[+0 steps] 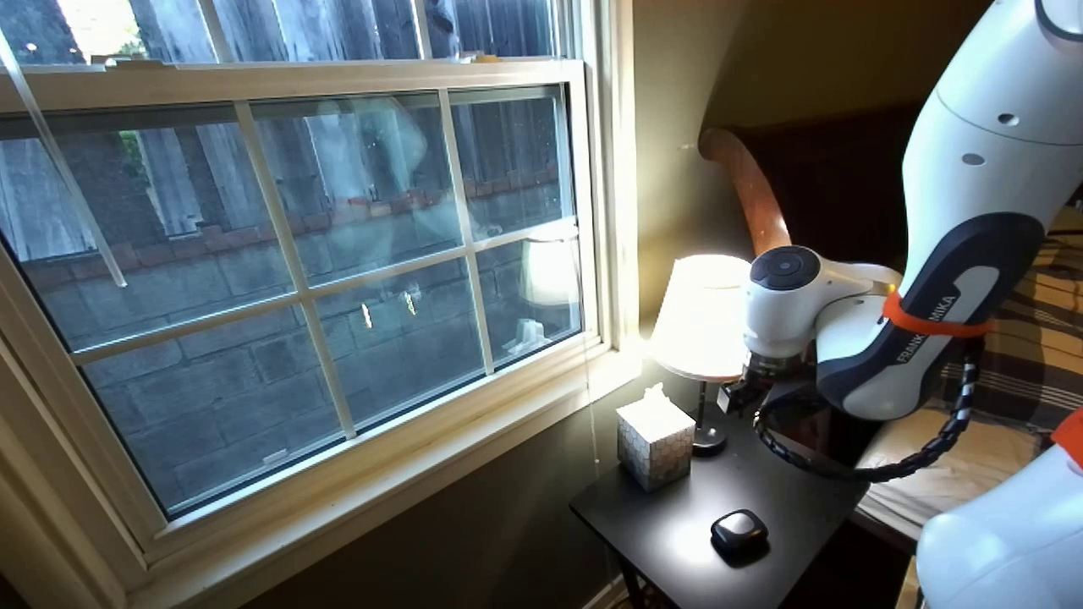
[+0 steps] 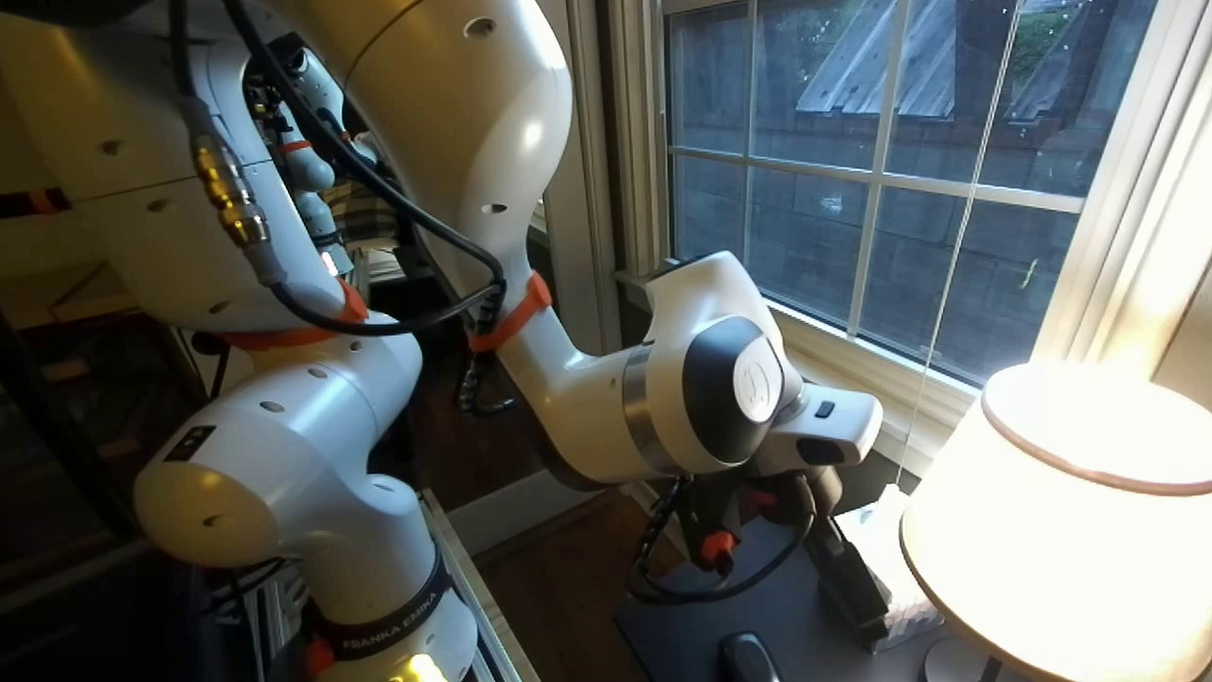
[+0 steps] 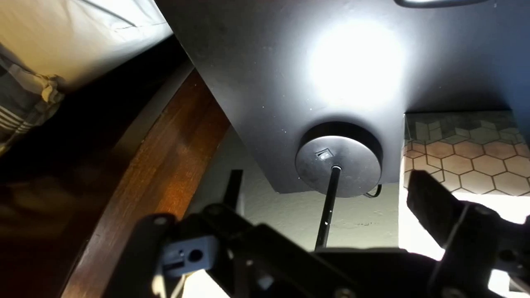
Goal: Turn off the lamp
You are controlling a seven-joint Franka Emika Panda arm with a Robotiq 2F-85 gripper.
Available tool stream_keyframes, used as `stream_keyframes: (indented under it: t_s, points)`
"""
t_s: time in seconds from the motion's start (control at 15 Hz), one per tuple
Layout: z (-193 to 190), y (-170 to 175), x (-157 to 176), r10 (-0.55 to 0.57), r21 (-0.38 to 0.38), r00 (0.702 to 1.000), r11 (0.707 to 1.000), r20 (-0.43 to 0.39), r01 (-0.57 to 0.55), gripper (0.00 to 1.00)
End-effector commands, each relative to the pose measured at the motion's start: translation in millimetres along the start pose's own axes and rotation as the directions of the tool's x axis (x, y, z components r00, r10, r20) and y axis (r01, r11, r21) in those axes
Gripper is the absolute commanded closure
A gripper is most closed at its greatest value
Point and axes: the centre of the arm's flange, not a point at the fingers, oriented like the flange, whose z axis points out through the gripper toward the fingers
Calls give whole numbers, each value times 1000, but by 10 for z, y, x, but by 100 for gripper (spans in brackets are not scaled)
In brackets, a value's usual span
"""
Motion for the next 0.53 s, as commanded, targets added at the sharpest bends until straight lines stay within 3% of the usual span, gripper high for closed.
stream_keyframes:
  t_s: [0.0,0.2,0.47]
  points:
    - [-2,-9,2,-2,1,1000,1000,-1,2,0]
    - [-3,-12,3,-2,1,1000,1000,-1,2,0]
    - [375,24,-1,-5,-10,1000,1000,-19,5,0]
